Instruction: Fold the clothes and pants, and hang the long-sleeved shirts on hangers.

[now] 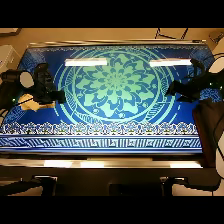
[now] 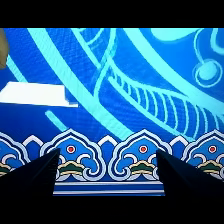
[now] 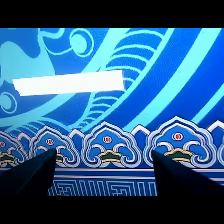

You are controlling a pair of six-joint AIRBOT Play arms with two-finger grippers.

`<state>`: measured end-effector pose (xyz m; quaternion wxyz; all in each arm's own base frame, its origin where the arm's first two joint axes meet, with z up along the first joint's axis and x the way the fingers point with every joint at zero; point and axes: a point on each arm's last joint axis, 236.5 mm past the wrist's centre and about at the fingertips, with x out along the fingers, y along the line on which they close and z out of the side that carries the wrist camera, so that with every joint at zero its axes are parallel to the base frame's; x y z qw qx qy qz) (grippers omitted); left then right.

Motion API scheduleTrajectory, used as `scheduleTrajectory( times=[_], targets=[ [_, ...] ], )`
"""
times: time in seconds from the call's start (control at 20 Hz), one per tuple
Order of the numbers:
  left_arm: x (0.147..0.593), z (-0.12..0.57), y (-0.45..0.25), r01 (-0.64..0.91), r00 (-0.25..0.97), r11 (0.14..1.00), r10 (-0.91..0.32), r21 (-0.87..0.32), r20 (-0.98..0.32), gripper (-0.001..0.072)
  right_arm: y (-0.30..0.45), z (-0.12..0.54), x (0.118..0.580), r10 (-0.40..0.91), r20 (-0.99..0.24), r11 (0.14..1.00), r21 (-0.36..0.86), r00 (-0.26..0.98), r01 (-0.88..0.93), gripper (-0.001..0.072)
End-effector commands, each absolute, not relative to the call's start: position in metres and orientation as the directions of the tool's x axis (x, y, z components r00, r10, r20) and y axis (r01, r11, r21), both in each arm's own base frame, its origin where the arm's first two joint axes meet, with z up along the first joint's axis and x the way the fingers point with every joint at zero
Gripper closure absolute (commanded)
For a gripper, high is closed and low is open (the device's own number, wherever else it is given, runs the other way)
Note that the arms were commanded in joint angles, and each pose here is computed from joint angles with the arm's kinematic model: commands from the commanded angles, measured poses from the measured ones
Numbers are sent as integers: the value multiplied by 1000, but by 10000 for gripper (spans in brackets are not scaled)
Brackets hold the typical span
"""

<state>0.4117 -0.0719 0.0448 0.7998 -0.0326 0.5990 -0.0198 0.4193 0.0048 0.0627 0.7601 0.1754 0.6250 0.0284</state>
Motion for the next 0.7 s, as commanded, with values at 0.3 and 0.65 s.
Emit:
scheduleTrajectory(
  times=[0.3, 0.65],
  targets=[
    [492, 91, -88, 18, 619, 986, -141, -166, -773, 2, -12, 72, 460, 188, -902, 948, 270, 389, 167, 36],
    [424, 49, 124, -613, 355, 765, 47, -195, -934, 0, -27, 61, 452, 124, -927, 971, 187, 353, 150, 37]
  ],
)
